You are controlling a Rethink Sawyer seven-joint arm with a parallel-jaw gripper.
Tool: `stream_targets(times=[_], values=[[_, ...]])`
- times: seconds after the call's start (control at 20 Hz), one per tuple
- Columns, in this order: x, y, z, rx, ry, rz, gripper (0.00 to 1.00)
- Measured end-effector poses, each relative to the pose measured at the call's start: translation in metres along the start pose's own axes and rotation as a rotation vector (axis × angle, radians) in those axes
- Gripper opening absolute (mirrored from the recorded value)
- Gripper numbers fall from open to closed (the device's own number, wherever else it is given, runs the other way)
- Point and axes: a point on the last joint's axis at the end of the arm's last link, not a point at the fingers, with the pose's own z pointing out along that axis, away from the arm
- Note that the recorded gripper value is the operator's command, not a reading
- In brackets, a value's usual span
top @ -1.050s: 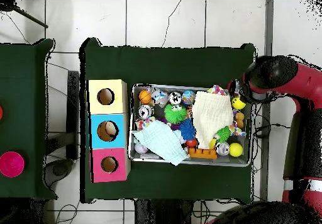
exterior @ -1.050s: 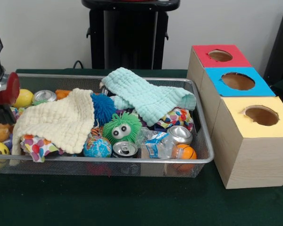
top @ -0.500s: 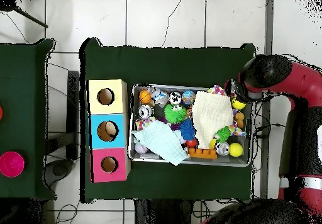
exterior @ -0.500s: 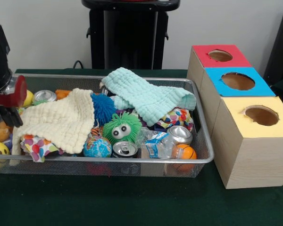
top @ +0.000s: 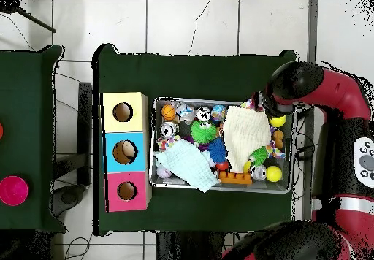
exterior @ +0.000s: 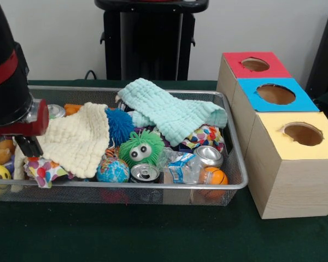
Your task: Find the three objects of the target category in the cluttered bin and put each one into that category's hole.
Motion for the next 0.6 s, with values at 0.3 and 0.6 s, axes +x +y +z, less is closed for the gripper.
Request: stream_targets(times=[0.3,0.6], values=[[-0.013,0.007,0.013,-0.003,-0.008,0.001,0.00],[-0.019,0.001,0.024,-0.009,-0.014,0.017,0.00]])
